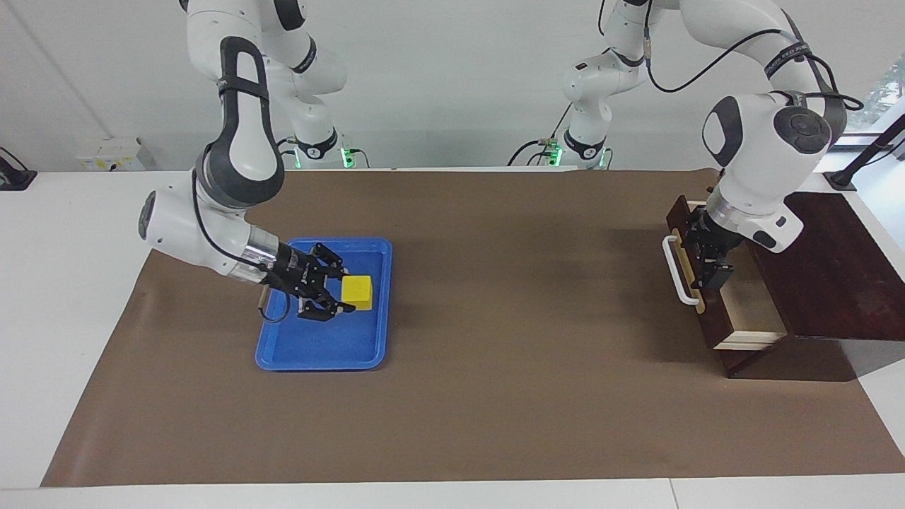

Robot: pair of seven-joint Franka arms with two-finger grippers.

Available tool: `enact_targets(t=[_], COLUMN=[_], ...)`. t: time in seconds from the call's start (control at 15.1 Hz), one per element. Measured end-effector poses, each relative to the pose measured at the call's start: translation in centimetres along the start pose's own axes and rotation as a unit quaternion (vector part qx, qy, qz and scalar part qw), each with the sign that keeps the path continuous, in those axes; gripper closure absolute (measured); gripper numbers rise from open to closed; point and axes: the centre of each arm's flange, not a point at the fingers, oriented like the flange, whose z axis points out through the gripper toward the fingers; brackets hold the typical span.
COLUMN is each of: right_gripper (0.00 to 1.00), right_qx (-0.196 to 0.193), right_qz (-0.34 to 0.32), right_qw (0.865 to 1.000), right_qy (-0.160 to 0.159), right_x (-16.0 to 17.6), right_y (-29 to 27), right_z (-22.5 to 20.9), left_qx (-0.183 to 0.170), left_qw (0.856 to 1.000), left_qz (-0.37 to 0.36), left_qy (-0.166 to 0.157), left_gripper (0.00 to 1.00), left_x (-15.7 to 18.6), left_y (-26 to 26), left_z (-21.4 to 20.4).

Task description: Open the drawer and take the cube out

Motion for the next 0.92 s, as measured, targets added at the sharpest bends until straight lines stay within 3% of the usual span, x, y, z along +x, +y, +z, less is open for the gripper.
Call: enact_targets(t=[0.26, 0.59, 0.92], right_gripper=[0.43, 0.43, 0.43], right_qx=[-0.019, -0.011, -0.011], right_qz=[-0.028, -0.048, -0.052], right_qw=[0.999, 0.999, 0.999], right_qy=[-0.002, -0.005, 0.001], right_x=[3.9, 6.9, 7.0], right_y=[3.2, 4.8, 5.1], right_z=[0.9, -0.7, 0.2], left_qx=[-0.002, 0.003, 0.002], left_qw=[1.0, 0.999, 0.998], left_qz=[0.012, 0.043, 0.057], left_qy=[0.003, 0.033, 0.036], left_gripper=[0.0, 0.0, 0.0], left_x=[1.2, 4.8, 7.7], left_y=[-0.3, -1.2, -2.2], left_z=[0.0, -0.1, -0.5])
